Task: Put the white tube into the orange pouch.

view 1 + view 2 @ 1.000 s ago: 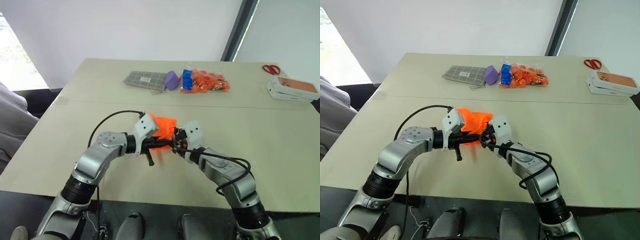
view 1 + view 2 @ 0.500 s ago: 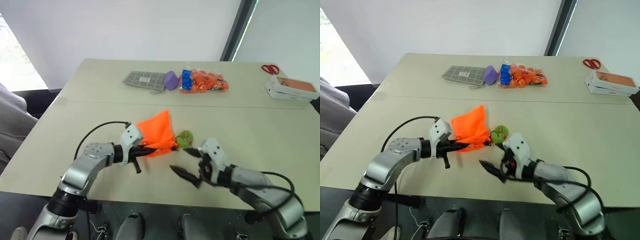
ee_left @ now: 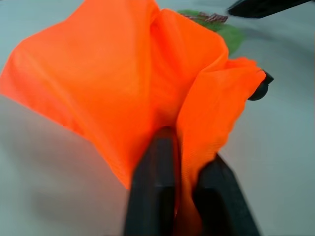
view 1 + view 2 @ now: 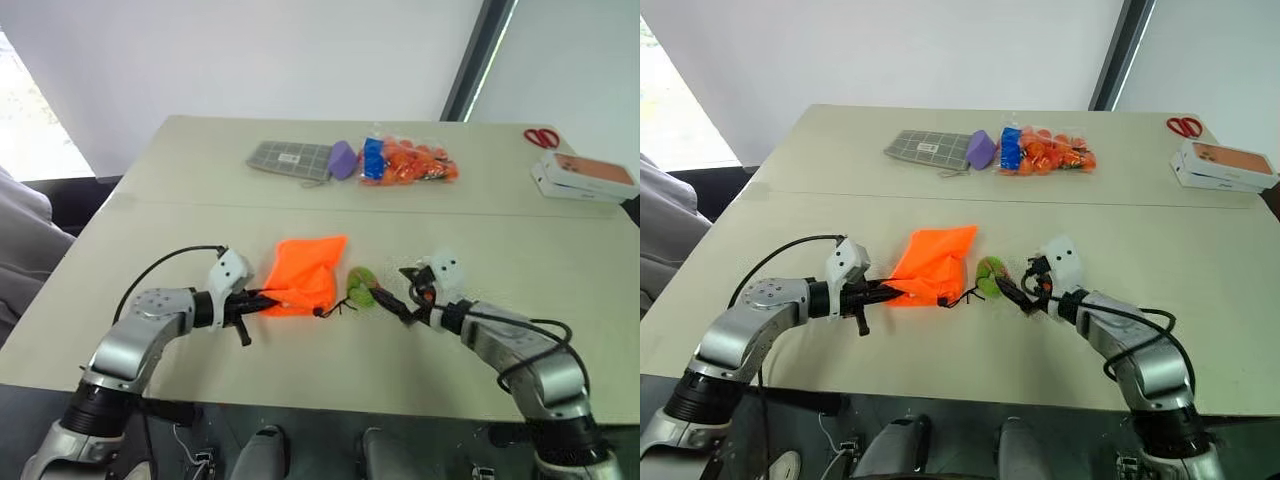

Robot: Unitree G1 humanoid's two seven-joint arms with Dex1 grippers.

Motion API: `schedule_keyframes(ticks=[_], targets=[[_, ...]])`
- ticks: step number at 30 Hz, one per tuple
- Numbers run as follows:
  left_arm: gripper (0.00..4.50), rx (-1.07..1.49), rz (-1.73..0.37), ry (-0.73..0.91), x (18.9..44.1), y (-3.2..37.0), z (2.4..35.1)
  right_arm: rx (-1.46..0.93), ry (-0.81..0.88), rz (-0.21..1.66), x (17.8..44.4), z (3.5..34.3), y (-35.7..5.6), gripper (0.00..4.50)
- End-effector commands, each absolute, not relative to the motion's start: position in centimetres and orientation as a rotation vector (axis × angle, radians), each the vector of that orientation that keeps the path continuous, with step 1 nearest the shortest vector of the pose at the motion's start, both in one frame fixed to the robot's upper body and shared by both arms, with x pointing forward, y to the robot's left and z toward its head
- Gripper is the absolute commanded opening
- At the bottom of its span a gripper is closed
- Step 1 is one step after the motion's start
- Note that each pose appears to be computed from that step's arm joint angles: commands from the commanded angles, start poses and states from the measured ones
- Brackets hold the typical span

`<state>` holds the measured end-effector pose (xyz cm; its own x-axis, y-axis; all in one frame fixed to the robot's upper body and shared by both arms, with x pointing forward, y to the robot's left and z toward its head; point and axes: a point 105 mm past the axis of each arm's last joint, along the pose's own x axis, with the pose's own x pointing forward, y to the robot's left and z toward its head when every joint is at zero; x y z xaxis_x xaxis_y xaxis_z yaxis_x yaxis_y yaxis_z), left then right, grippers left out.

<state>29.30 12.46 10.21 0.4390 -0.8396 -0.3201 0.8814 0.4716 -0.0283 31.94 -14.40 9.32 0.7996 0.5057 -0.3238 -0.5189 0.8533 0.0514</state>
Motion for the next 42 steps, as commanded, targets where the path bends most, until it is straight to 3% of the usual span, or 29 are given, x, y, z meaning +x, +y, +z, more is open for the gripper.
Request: schedule_keyframes(ticks=[1,5,7,8,11,17,25,31,36,42], targets=[[2.31,0.097,-1.067,0.231,29.2,12.3,12.2,-0.023,0.344,0.555,32.3,9.5,-13.4,4.50],[4.41,0.019,-1.048,0.208,29.1,13.2,13.3,-0.009,0.369,0.585,32.1,9.3,-12.3,4.50],[4.41,-0.029,-1.015,0.175,29.2,14.3,14.4,-0.028,0.391,0.601,32.0,8.9,-11.5,4.50],[4.45,-0.049,-0.976,0.150,29.7,15.1,15.0,-0.050,0.404,0.602,32.0,8.5,-11.3,4.24],[4.47,-0.064,-0.904,0.114,30.5,16.4,15.8,-0.104,0.425,0.594,31.8,7.9,-11.2,3.20],[4.47,-0.020,-0.873,0.108,31.0,16.6,15.2,-0.108,0.377,0.548,32.0,8.9,-12.7,0.12],[4.47,-0.015,-0.977,0.050,31.2,12.6,15.5,0.028,0.162,0.464,32.6,14.0,-16.9,0.05],[4.48,-0.022,-1.111,0.066,30.1,10.2,15.4,0.144,0.023,0.561,31.6,17.1,-15.7,0.01],[4.48,0.023,-1.115,0.039,30.4,9.6,15.6,0.313,-0.098,0.720,29.5,20.2,-13.6,0.01],[4.48,0.028,-1.097,0.056,30.6,10.3,15.1,0.415,-0.165,0.783,28.2,22.1,-13.9,0.01]])
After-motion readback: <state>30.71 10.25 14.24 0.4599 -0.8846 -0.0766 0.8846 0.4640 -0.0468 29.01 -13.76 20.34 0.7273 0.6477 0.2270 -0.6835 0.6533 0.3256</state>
